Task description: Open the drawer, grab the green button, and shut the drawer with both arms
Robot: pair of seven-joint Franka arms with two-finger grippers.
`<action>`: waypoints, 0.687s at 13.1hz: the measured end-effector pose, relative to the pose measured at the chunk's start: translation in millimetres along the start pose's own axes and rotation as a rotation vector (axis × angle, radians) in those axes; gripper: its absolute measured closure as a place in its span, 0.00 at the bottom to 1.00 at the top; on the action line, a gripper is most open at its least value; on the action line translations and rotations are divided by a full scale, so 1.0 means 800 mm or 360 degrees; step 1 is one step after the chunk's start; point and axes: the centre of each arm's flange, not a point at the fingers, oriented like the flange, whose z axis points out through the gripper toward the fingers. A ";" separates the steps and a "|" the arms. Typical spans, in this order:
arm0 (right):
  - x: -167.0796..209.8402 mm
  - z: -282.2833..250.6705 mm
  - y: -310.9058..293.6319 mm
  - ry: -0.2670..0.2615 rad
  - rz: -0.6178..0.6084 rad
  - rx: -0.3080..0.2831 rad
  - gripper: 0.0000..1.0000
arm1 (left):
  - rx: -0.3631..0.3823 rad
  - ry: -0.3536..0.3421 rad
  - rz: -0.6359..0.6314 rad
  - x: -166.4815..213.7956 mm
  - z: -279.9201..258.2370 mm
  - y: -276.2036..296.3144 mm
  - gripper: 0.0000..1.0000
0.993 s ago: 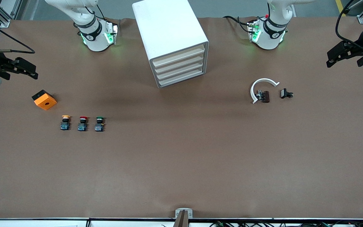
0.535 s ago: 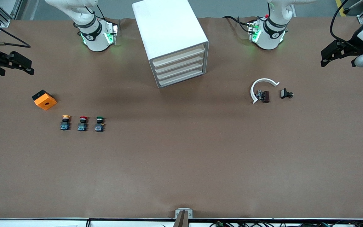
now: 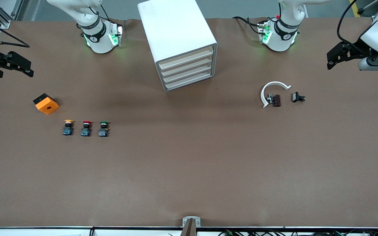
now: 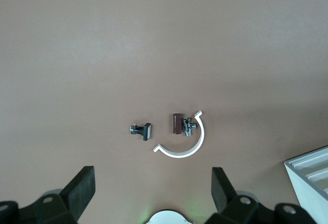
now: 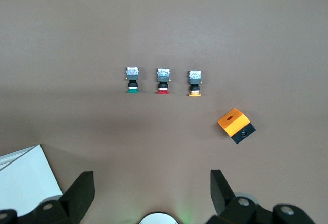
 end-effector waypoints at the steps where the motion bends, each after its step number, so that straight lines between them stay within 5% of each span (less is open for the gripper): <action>1: 0.000 0.000 0.000 0.0000 0.0000 0.0000 0.00 | 0.0000 0.0000 0.0002 0.000 0.000 0.001 0.00; 9: -0.002 0.002 -0.003 -0.0023 -0.0007 0.0000 0.00 | -0.0028 0.0006 -0.0029 0.000 -0.002 -0.011 0.00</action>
